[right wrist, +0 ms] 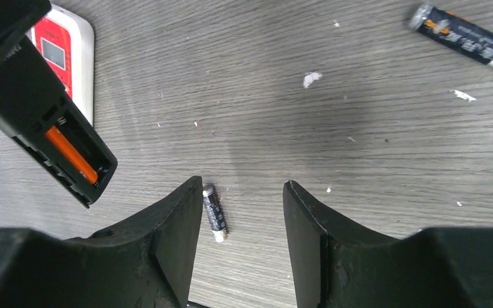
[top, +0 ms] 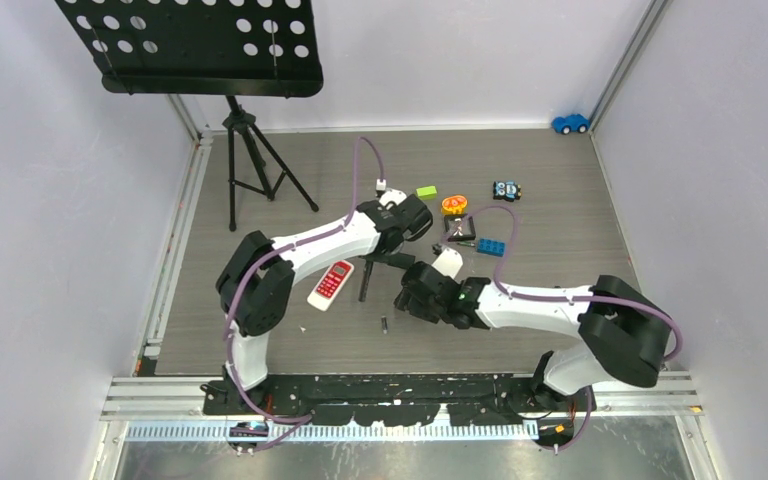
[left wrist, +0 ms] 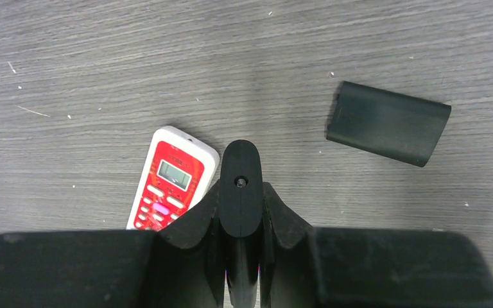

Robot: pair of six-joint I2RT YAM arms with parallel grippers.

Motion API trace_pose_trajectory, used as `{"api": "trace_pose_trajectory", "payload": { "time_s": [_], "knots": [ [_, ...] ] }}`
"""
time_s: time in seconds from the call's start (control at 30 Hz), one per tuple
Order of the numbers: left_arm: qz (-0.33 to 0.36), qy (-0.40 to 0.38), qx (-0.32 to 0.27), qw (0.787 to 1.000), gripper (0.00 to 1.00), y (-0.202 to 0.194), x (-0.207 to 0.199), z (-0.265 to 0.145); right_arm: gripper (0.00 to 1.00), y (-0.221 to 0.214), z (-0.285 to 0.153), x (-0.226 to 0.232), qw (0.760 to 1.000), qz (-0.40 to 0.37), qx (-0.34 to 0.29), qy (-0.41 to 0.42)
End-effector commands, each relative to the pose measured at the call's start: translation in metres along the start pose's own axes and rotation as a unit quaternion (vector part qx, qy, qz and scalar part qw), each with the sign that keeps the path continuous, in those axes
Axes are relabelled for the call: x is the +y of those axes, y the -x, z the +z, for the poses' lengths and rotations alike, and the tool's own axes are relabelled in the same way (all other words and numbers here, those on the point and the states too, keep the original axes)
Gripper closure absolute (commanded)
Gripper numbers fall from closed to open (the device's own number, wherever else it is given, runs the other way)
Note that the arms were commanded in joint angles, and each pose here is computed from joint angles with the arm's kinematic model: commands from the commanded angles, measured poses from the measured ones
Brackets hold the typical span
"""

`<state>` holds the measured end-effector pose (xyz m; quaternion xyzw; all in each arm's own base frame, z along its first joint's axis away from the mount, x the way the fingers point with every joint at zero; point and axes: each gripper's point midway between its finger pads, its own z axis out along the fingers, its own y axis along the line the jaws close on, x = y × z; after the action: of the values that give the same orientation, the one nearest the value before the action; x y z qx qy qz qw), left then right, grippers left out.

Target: Load the batteries into the remote control

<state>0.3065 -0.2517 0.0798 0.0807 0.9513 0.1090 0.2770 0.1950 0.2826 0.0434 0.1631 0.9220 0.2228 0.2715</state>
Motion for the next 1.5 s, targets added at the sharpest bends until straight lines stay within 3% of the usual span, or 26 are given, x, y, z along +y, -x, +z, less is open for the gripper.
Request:
{"api": "trace_pose_trajectory", "payload": {
  "time_s": [0.0,0.17,0.33,0.6,0.77,1.03,1.17,1.33,1.47],
  "knots": [
    [-0.036,-0.014,-0.058,0.998,1.00,0.033,0.021,-0.029,0.46,0.001,-0.007,0.009,0.998,-0.051,0.026,-0.029],
    [-0.073,-0.056,-0.085,0.992,1.00,0.046,0.041,-0.047,0.39,-0.020,-0.016,0.012,0.986,-0.145,0.071,-0.032],
    [-0.109,-0.057,-0.103,0.987,1.00,0.051,0.076,-0.056,0.37,-0.033,-0.011,0.019,0.973,-0.208,0.069,-0.071],
    [-0.156,-0.074,-0.119,0.978,1.00,0.045,0.114,-0.066,0.57,-0.045,0.003,0.025,0.956,-0.258,0.065,-0.123],
    [-0.166,-0.084,-0.123,0.975,1.00,0.043,0.119,-0.069,0.69,-0.052,0.007,0.023,0.953,-0.264,0.075,-0.132],
    [-0.176,-0.097,-0.119,0.972,1.00,0.040,0.120,-0.065,0.78,-0.060,0.016,0.014,0.950,-0.263,0.085,-0.148],
    [-0.182,-0.125,-0.120,0.968,1.00,0.039,0.115,-0.065,0.91,-0.055,0.012,0.013,0.952,-0.258,0.078,-0.146],
    [-0.176,-0.268,-0.140,0.937,1.00,0.043,0.079,-0.083,0.95,-0.023,-0.019,0.032,0.962,-0.251,0.026,-0.103],
    [-0.163,-0.416,-0.134,0.885,1.00,0.039,0.037,-0.116,0.95,0.001,-0.062,0.058,0.968,-0.250,0.001,-0.027]
  ]
}}
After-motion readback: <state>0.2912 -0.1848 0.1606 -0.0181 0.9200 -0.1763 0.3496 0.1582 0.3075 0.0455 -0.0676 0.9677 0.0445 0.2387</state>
